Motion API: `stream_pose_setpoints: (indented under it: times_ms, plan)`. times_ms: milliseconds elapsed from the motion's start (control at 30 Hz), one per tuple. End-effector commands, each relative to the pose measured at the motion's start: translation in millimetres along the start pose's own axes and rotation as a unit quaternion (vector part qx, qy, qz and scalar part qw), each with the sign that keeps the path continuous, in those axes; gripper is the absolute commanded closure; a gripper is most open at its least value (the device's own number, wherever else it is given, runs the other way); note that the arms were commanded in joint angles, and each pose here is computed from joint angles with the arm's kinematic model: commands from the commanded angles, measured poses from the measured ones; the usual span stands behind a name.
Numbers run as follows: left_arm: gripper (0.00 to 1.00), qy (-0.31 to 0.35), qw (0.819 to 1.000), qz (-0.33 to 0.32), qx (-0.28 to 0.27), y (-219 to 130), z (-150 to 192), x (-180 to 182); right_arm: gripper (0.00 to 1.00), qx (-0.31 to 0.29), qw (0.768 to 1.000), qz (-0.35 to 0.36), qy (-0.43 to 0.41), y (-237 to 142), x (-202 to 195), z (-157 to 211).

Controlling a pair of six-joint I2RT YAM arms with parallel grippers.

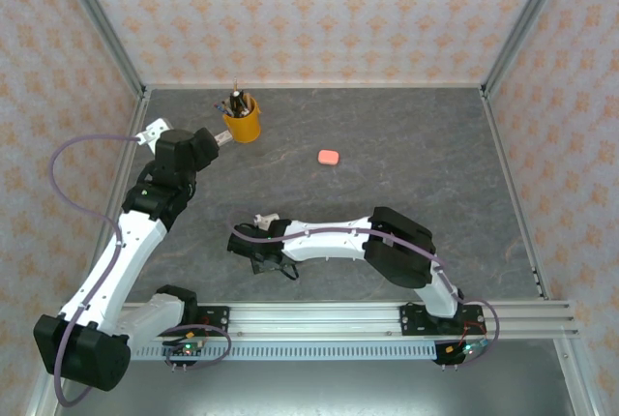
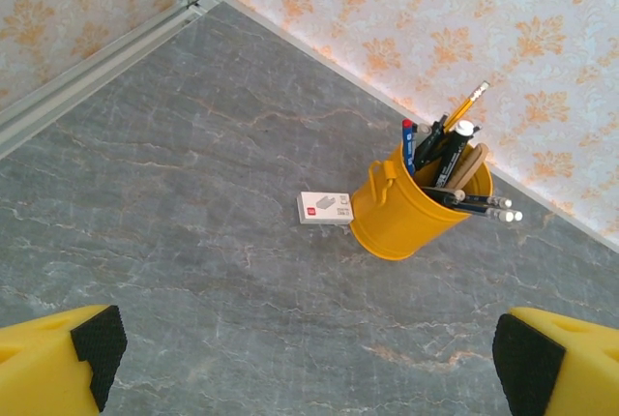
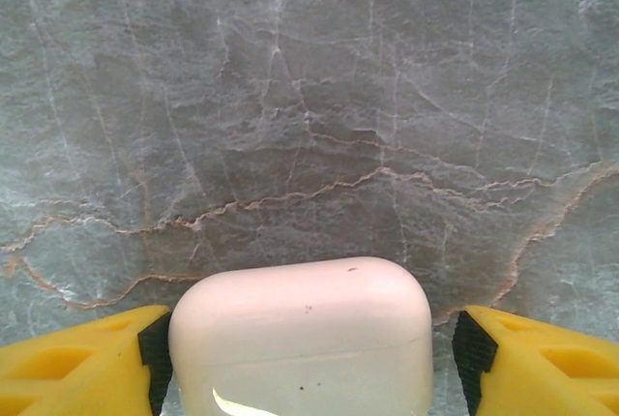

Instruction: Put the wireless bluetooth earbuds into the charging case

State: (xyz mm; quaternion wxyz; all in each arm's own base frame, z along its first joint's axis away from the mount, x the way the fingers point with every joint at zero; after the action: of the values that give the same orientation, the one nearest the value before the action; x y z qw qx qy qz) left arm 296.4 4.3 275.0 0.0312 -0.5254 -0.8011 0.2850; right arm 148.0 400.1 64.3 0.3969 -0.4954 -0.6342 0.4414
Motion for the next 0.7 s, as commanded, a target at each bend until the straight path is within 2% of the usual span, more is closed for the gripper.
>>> stream_pose_setpoints:
  times_ms: [0, 467, 667]
  plan:
    - [0.00, -0.020, 1.000, 0.005, 0.000, 5, 0, -1, 0.24, 0.005, 1.000, 0.020, -0.001, 9, -7, 6]
    - [0.00, -0.013, 0.999, 0.027, 0.023, 8, 7, -9, 0.27, 0.032, 0.999, 0.016, -0.022, 27, -3, 11]
    - [0.00, -0.036, 0.999, 0.015, 0.017, 10, 8, -5, 0.33, 0.030, 0.999, 0.022, -0.026, 25, -6, 4]
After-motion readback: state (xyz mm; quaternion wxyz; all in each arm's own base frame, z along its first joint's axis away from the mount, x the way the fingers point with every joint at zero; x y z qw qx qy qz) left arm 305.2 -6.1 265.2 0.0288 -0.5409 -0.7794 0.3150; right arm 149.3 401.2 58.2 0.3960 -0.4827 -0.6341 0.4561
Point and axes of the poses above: each hand's point on the last joint's axis, 136 mm out from that joint toward the fingers, its own y axis out along the fingers, its own x axis along the line the jaws close on, z = x × y, the point moved 4 cm from there along -y, back along the fingers, and after that the axes turned 7 degrees about y, right-handed, at the moved point
